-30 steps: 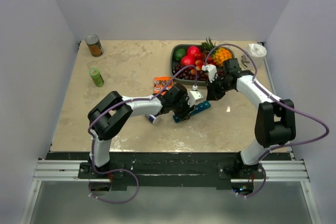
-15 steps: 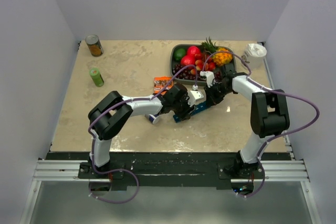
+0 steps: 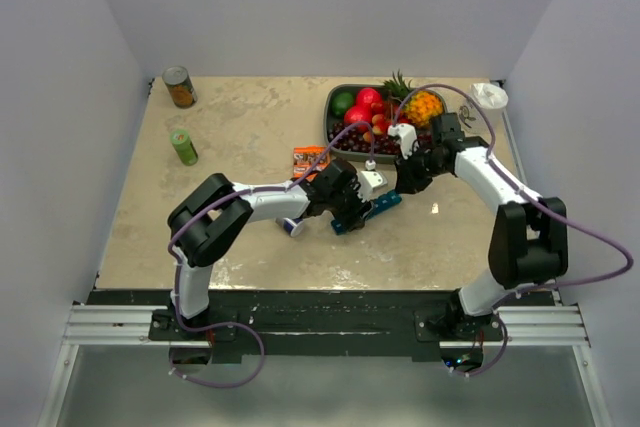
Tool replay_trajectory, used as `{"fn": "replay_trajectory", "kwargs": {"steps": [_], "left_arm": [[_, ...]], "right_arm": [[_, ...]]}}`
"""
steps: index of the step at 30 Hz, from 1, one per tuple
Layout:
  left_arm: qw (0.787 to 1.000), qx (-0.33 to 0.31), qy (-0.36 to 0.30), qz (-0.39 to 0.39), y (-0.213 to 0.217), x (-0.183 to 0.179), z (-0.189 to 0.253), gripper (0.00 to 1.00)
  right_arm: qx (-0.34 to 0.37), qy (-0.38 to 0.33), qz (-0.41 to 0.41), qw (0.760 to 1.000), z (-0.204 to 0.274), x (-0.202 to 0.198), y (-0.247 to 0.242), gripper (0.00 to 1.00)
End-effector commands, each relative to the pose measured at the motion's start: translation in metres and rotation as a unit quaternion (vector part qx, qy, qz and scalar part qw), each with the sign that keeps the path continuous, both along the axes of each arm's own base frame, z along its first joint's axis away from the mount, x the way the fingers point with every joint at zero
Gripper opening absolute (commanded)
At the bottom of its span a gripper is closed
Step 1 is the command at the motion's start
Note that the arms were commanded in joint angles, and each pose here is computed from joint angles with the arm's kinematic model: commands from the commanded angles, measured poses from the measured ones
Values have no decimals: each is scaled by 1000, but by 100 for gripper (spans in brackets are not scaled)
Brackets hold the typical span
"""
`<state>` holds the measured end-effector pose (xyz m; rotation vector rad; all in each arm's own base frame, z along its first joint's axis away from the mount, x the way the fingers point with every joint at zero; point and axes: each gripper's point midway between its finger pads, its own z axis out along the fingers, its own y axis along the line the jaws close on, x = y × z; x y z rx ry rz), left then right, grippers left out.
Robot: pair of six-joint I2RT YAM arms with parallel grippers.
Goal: Sort the pills into containers
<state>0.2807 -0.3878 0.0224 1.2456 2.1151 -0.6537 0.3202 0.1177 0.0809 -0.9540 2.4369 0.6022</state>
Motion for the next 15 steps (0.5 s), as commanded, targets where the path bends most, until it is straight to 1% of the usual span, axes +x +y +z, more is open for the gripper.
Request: {"fn": "replay_trajectory", "kwargs": {"steps": [1,2,4,5,7,8,9,11,12,13,14,15], "left_arm": [[999,1,4,36,7,6,7,68],[999,-2,0,36,6,7,12,76],[999,-18,-1,49,4,8,25,81],[998,-22,-2,51,4,8,29,85],[998,-34,-9,52,2,10,45,86],[998,-39,-11,51,2,9,52,87],[998,-41,-14,54,4,9,57,88],[995,-64,-36,61,7,10,88,89],[994,-67,-48,72,13,10,95,89],[990,-94,-73,79,17,11,128,89],[986,-108,-85,90,24,13,143,91],[983,-120,-96,101,33,13,151,93]], "right_arm": [[30,-74,16,997,53,5,7,22],[30,-79,15,996,55,4,6,26],[30,-89,18,995,61,-2,5,29],[28,-94,17,995,63,-4,3,33],[28,-108,14,994,73,-8,-1,38],[26,-113,11,993,77,-9,-3,45],[26,-122,4,992,82,-8,-8,49],[24,-148,-3,989,100,-12,-15,57],[16,-168,-13,986,111,-10,-22,68],[10,-182,-17,983,119,-10,-25,74],[6,-216,-26,976,139,-12,-30,83],[-4,-235,-45,971,148,-11,-38,96]]}}
